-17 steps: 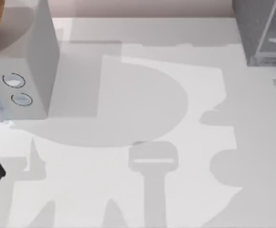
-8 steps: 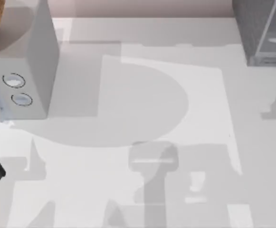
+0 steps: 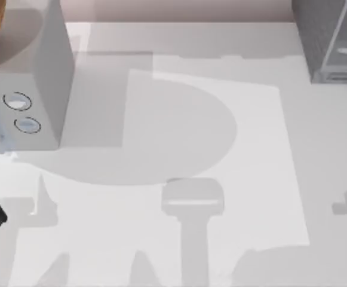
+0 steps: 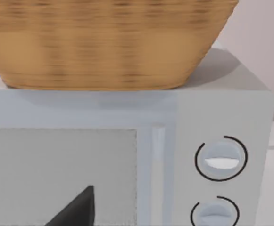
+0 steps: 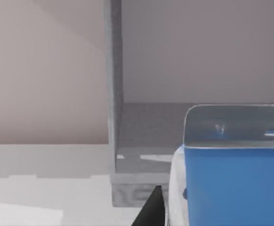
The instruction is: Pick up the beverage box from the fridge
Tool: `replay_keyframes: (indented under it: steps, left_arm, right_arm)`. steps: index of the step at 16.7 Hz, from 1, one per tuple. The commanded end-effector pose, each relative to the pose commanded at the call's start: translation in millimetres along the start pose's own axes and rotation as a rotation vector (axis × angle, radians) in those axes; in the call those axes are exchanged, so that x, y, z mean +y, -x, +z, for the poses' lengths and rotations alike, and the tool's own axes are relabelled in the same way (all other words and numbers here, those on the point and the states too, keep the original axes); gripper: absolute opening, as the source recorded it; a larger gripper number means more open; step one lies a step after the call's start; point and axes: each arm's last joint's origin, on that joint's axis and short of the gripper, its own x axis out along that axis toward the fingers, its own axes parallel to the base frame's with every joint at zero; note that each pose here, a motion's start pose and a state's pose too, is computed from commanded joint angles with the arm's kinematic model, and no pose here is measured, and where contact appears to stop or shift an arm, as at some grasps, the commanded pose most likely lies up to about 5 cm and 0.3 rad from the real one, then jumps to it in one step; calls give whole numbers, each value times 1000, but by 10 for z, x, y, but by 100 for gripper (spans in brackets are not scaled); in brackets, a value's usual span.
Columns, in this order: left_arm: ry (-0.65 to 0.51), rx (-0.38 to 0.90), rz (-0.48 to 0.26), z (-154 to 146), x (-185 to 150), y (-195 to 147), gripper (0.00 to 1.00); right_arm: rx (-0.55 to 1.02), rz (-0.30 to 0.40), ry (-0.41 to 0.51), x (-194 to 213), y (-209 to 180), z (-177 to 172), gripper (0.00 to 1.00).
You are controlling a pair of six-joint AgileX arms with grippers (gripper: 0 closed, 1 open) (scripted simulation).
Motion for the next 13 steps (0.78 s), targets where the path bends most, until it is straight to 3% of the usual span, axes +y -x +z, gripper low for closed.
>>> replay_keyframes:
  steps: [5, 13]
  left_arm:
    - [0, 0, 0, 0, 0, 0, 100]
    - [0, 0, 0, 0, 0, 0, 100]
  right_arm:
    - [26, 4, 0, 25, 90, -238, 0]
    - [18, 17, -1, 26, 75, -199, 0]
